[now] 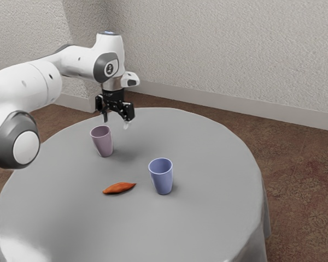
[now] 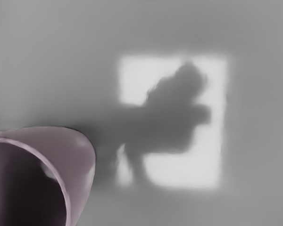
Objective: Place the left cup onto the right cup
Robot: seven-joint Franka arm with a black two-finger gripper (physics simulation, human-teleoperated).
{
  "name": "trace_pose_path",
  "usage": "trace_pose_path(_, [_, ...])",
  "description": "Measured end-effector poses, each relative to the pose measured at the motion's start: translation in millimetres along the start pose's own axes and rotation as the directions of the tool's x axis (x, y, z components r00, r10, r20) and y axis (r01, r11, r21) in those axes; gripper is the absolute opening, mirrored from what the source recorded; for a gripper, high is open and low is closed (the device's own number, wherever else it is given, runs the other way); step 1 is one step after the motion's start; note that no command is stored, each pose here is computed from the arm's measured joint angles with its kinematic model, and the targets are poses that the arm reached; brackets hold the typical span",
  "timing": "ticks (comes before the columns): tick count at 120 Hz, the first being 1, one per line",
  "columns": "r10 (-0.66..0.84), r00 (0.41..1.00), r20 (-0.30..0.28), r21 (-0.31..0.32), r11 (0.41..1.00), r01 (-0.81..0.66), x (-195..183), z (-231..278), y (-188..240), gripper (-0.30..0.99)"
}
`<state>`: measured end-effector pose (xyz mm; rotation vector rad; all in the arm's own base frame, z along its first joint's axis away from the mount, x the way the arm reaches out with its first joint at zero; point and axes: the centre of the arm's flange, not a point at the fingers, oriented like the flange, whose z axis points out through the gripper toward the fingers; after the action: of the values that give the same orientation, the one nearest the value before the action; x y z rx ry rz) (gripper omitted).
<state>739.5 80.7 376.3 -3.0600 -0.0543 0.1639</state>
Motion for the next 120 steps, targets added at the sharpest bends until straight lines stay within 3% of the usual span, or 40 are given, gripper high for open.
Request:
trace_pose_path(39, [-0.008,0.999,0.034,-0.015,1.000,0.009,-5,46,-34,0.69])
trace_pose_path(60, [0.003,1.000,0.016,-0.016,1.000,-0.003,-3,49,-34,0.69])
trace_pose_path(80, [0.010,0.999,-0.045,-0.010,1.000,-0.011,4,47,-34,0.69])
trace_pose_path(107, [0.017,1.000,-0.021,-0.017,1.000,-0.017,-2,91,-31,0.69])
trace_pose_path(120, [0.021,0.999,-0.035,-0.012,1.000,-0.021,-1,93,-32,0.44])
